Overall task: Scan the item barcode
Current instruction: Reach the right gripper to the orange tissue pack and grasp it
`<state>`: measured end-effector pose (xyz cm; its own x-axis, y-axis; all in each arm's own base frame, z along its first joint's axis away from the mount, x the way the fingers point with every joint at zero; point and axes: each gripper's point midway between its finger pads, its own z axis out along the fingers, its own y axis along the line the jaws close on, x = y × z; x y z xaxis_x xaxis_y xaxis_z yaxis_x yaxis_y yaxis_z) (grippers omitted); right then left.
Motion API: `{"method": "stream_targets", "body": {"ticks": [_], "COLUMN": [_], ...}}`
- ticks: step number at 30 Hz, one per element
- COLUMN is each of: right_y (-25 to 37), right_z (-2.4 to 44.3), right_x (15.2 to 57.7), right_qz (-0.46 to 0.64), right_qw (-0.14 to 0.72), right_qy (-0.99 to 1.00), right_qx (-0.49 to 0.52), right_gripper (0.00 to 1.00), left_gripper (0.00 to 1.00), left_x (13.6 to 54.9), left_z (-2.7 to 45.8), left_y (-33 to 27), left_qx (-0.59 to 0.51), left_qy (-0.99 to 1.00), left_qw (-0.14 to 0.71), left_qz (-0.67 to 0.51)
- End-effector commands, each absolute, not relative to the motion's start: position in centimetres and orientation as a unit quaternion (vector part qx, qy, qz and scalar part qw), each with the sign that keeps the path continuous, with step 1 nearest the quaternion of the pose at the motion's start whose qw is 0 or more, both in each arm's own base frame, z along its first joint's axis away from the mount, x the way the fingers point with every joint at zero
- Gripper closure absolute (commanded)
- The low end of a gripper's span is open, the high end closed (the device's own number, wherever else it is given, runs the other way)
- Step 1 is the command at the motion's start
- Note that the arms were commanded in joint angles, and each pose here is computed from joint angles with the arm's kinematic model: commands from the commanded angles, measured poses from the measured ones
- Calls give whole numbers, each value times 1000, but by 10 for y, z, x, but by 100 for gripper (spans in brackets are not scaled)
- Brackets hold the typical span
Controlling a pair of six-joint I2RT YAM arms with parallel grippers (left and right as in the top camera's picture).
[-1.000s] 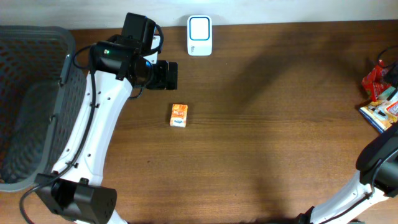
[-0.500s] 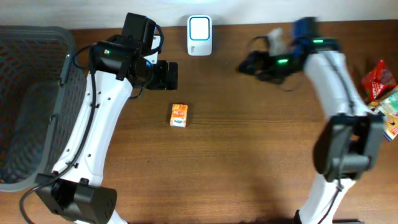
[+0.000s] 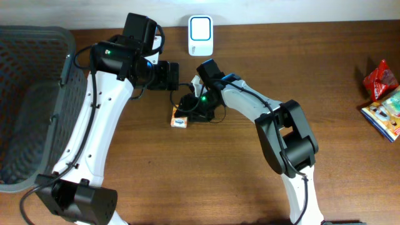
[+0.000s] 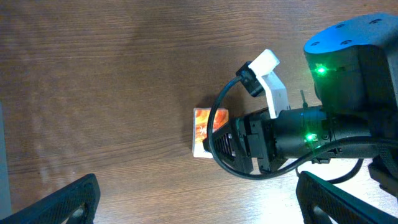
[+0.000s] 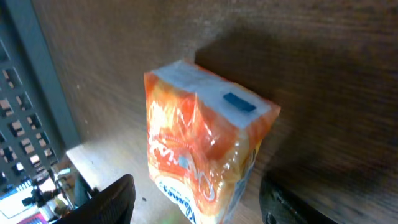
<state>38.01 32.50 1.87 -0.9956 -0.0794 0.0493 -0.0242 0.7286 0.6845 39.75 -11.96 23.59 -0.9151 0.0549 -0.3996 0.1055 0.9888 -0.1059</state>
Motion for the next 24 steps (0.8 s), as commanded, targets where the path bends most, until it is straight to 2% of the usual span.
{"method": "stream_targets", "body": {"ticks": [1, 3, 5, 6, 8, 9, 11, 12, 14, 16, 17, 18, 21, 24], "right_y": [297, 288, 267, 241, 200, 172, 136, 123, 118, 142, 160, 175, 227, 232], "right_z": [-27, -28, -24, -25, -16, -17, -21, -16, 7, 29, 30, 30, 37, 34], "right_x": [381, 383, 390, 394, 398, 397, 394, 395, 399, 399, 397, 397, 394, 394], "right_qz": [-300, -293, -315, -315, -356, -351, -333, -334, -351, -386, -393, -392, -421, -417], "right_qw": [24, 21, 22, 30, 24, 34, 48, 54, 51, 40, 33, 26, 4, 8], "right_qy": [-954, -956, -949, -949, -933, -935, -942, -941, -935, -919, -914, -912, -890, -893], "right_qx": [-13, -8, 20, 8, 49, 35, 7, -14, 7, 62, 96, 120, 175, 170], "right_gripper": [56, 79, 84, 96, 96, 96, 88, 88, 84, 70, 56, 50, 49, 49], "left_gripper": [1, 1, 1, 1, 1, 1, 1, 1, 1, 1, 1, 1, 1, 1], "left_x": [398, 398, 398, 398, 398, 398, 398, 398, 398, 398, 398, 398, 398, 398], "left_z": [239, 239, 239, 239, 239, 239, 239, 239, 239, 239, 239, 239, 239, 239], "left_y": [-119, -119, -119, -119, -119, -119, -118, -119, -119, -119, -119, -119, -119, -119], "left_qx": [37, 37, 37, 37, 37, 37, 37, 37, 37, 37, 37, 37, 37, 37], "left_qy": [976, 976, 976, 976, 976, 976, 976, 976, 976, 976, 976, 976, 976, 976], "left_qw": [207, 207, 207, 207, 207, 207, 207, 207, 207, 207, 207, 207, 207, 207], "left_qz": [-63, -63, -63, -63, -63, -63, -63, -63, -63, -63, -63, -63, -63, -63]}}
